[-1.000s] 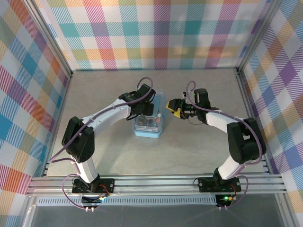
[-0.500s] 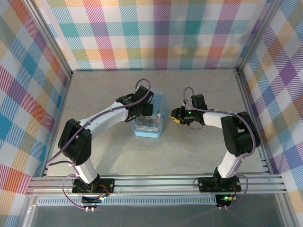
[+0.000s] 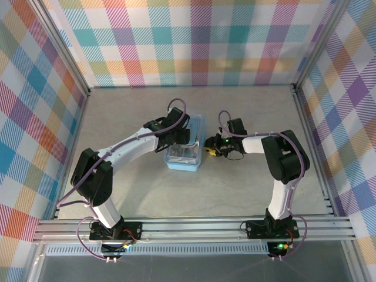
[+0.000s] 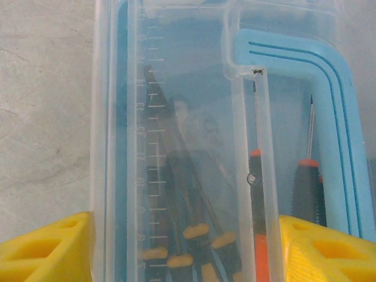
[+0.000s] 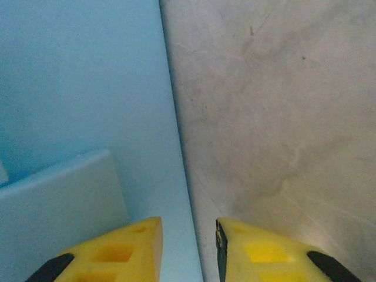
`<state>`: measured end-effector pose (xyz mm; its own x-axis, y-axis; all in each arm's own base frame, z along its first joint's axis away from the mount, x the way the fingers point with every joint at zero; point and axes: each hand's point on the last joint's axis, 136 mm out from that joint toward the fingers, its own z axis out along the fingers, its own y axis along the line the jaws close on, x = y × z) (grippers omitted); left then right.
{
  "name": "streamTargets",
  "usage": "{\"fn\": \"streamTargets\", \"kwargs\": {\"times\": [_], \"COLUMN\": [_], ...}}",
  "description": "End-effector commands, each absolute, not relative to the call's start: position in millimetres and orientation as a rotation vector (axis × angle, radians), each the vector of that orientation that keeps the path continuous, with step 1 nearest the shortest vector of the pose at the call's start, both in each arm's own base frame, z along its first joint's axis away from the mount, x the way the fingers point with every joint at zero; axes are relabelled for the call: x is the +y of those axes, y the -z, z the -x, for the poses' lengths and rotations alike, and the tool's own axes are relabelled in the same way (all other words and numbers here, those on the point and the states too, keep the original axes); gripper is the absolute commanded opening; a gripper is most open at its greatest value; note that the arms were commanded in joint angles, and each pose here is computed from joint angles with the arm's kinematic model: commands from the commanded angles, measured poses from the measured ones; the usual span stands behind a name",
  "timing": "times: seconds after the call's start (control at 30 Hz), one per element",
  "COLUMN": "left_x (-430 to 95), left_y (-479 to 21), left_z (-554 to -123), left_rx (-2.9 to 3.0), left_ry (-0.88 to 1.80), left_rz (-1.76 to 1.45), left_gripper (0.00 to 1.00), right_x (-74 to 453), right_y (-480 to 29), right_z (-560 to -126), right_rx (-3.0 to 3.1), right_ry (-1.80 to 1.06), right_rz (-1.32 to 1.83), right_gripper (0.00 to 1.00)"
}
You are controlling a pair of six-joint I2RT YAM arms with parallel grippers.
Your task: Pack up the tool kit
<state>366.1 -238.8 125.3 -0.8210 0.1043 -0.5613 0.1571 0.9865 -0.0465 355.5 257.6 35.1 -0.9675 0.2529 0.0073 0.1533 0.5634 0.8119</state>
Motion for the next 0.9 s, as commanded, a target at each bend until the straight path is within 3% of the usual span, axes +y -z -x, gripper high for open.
{"fn": "streamTargets", "kwargs": {"times": [0.0, 0.4, 0.47, 0.6, 0.87], "left_x": [-250.2, -261.3, -268.6, -280.5, -285.4], "left_y": [-7.7, -36.7, -55.1, -89.3, -118.8], "left_z": [-280.6, -292.4, -300.2, -318.4, -336.2], "left_rx": [3.012, 2.937, 2.897, 2.834, 2.743], "left_ry": [0.253, 0.297, 0.334, 0.381, 0.414], "left_rz": [-0.218, -0.213, -0.211, -0.139, -0.023], "left_gripper": [0.51, 0.53, 0.56, 0.64, 0.83], "right_x": [278.1, 274.5, 264.6, 223.2, 163.1], "right_y": [-40.0, -53.6, -64.4, -73.3, -84.6], "right_z": [-360.0, -357.4, -360.6, -368.5, -369.6], "right_rx": [2.651, 2.645, 2.629, 2.648, 2.648], "right_ry": [-1.435, -1.39, -1.347, -1.086, -0.739], "right_rz": [-0.3, -0.256, -0.257, -0.311, -0.338], "right_gripper": [0.32, 0.34, 0.38, 0.58, 0.64]}}
